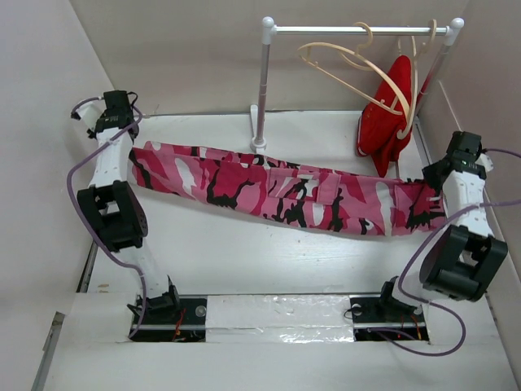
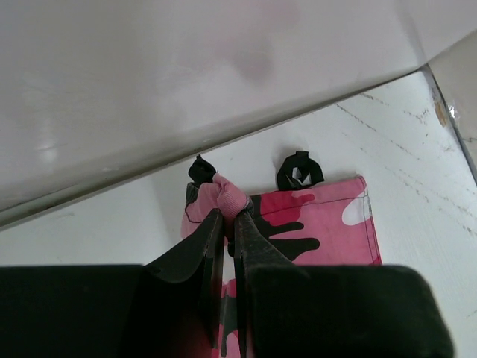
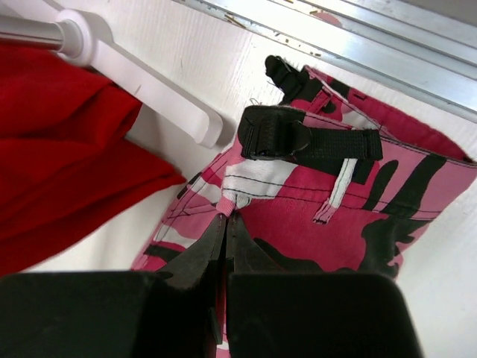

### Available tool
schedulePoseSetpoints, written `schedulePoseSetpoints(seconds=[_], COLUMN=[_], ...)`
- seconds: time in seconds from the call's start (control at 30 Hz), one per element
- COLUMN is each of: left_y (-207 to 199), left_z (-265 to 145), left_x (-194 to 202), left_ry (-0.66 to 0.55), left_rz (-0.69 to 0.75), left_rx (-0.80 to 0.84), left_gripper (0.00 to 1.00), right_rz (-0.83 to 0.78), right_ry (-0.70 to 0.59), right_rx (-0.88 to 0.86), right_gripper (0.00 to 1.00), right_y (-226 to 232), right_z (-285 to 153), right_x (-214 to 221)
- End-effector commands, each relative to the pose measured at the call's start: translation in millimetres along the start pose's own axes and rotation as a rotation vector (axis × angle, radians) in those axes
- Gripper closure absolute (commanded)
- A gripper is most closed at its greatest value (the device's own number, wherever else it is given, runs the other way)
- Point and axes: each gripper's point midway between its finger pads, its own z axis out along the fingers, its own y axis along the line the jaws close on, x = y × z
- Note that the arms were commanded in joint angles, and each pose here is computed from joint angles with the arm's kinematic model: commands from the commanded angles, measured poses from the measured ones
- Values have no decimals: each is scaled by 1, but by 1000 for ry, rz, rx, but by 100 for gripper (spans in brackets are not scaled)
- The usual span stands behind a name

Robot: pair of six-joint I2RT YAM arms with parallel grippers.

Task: Place the trousers on the hanger
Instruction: Fold the trousers at the center of the board.

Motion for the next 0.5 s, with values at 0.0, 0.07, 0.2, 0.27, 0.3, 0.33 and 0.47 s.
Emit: schedulePoseSetpoints(seconds=[0.0,0.07,0.2,0.27,0.3,0.33,0.47], left_y=[-15,-24,-36,-42,-48,-49,-58], left_z=[2,11,26,31,34,37,50], left_x=[-27,-18,-8,-8,0,0,7], left_ry=[-103,-93,-90,-95,-92,-97,-100], left_rz=[1,35,74,68,84,86,93], left_rx=[-10,-21,-30,-22,-17,-18,-16], left_gripper=[100,100,100,100,100,100,100], right_rz=[73,96,127,130,133,136,146], right_ry=[-130,-113,-142,-149,-129,-121,-92], right_rx=[-40,-52,-97,-103,-86,-85,-99], right_gripper=[100,100,100,100,100,100,100], right_y=[25,30,46,53,53,57,65], right_z=[5,13,19,25,36,36,56], right_x=[-51,-53,-65,-70,-67,-70,-65])
